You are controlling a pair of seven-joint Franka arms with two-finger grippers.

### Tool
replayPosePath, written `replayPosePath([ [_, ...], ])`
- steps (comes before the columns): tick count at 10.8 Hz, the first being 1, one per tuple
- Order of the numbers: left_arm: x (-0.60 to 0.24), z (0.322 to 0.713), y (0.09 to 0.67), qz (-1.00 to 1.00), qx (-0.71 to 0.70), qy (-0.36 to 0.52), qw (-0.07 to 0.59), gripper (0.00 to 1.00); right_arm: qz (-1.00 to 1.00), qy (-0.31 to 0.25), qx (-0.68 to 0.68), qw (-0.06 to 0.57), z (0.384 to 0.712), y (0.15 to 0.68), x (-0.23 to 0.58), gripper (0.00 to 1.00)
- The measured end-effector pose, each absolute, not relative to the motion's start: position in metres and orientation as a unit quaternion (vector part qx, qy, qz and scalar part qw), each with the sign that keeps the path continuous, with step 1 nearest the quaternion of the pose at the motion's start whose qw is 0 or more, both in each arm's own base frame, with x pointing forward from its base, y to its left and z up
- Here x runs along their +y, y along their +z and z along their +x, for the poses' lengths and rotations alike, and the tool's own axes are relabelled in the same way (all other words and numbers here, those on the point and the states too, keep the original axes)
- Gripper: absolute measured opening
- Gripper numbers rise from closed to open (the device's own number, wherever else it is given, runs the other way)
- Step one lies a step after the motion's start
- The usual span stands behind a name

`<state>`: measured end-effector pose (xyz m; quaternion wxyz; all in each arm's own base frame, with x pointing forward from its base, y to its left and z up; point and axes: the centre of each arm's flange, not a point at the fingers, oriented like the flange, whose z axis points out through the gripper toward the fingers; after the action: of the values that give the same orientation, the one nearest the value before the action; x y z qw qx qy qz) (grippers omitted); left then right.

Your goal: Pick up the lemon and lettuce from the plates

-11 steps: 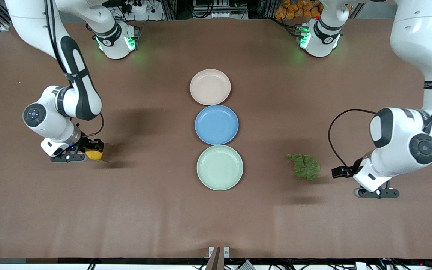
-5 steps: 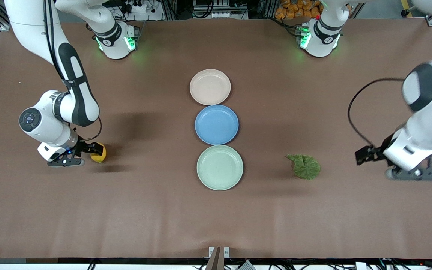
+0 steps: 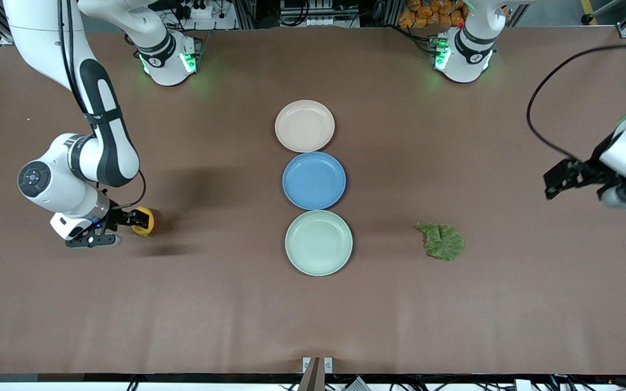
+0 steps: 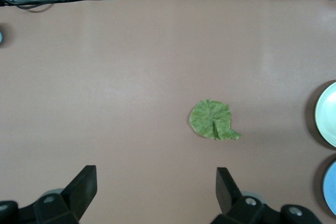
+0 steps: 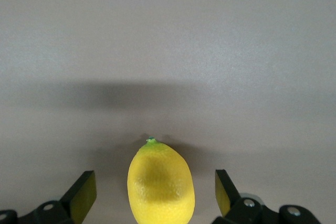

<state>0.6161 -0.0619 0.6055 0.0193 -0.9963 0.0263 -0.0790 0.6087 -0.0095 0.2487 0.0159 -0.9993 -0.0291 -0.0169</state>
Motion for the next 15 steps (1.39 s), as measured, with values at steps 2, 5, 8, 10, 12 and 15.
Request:
replayPosePath([
  [2,-0.06,0.598,0.631,-0.996,0.024,-0.08,0.023,1.0,-0.999,0.001,-0.033,0.022,0.607,0.25,-0.011,1.0],
  [5,-0.06,0.576,0.645,-0.998,0.023,-0.054,0.028,1.0,-0.995,0.032,-0.086,0.042,0.596,0.257,-0.009,1.0],
  [8,-0.065,0.558,0.654,-0.999,0.025,-0.028,0.018,1.0,-0.992,0.045,-0.098,0.064,0.564,0.263,-0.014,1.0],
  [10,-0.067,0.556,0.655,-0.999,0.025,-0.025,0.01,1.0,-0.991,0.049,-0.097,0.08,0.541,0.27,-0.015,1.0],
  [12,-0.068,0.555,0.653,-0.999,0.027,-0.023,0.009,1.0,-0.99,0.046,-0.096,0.088,0.534,0.278,-0.017,1.0],
  [15,-0.061,0.556,0.646,-1.0,0.02,-0.015,0.01,1.0,-0.989,0.041,-0.094,0.103,0.535,0.279,-0.019,1.0],
])
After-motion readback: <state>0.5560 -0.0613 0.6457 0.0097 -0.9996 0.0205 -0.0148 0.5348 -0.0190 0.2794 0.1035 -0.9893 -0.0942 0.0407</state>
